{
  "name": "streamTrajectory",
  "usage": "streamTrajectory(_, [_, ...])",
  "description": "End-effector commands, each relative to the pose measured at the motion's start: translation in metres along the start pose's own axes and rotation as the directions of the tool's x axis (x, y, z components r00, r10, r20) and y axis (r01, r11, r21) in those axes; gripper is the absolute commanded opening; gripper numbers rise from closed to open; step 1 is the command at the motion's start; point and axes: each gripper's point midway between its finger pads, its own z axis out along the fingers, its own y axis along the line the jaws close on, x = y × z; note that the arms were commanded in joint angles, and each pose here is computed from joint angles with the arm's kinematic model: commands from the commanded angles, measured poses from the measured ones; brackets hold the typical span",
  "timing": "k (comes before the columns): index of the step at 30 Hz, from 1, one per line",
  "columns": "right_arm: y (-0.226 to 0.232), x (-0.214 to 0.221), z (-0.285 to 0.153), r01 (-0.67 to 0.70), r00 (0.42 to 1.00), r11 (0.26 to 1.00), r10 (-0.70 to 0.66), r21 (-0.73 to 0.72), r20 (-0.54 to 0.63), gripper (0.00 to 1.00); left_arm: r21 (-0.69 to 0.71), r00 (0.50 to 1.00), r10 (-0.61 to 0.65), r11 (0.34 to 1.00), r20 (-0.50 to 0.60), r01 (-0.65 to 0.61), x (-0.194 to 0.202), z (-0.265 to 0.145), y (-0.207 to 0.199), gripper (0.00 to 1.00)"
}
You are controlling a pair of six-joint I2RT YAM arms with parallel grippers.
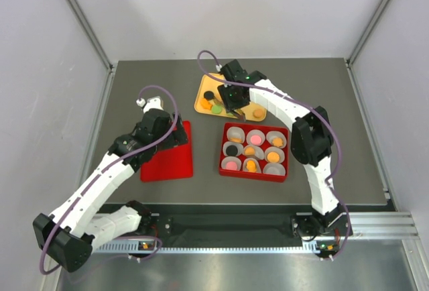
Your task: Pack the cookies
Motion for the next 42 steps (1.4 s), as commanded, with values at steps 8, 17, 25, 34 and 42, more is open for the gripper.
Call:
streamTrajectory(8, [0.001,-0.027,-0.007,-0.026,0.997,1.0,0.027,-0.014,0.072,0.38,0.025,0.999,-0.001,1.0,0.046,0.0,-0.02,-0.004,-0.008,0.99])
streamTrajectory(17, [-0.011,-0.045,-0.033,-0.074,0.989,0.997,0.077,-0.03,0.127,0.33,0.013,0.999,0.006,1.0,0.045,-0.007,-0.022,-0.004,-0.007,0.99])
streamTrajectory(25, [-0.02,-0.053,-0.064,-0.097,0.983,0.994,0.103,-0.046,0.153,0.32,0.007,0.999,-0.001,1.0,0.045,0.001,-0.022,-0.003,-0.006,0.99])
streamTrajectory(34, [-0.024,-0.054,-0.099,-0.113,0.975,0.991,0.124,-0.07,0.184,0.32,0.008,0.999,-0.01,1.0,0.041,0.01,-0.021,-0.002,-0.006,0.99])
streamTrajectory(42, [-0.028,-0.03,-0.141,-0.143,0.973,0.982,0.161,-0.121,0.162,0.32,0.019,0.999,-0.014,1.0,0.031,0.014,-0.02,0.002,-0.01,0.99])
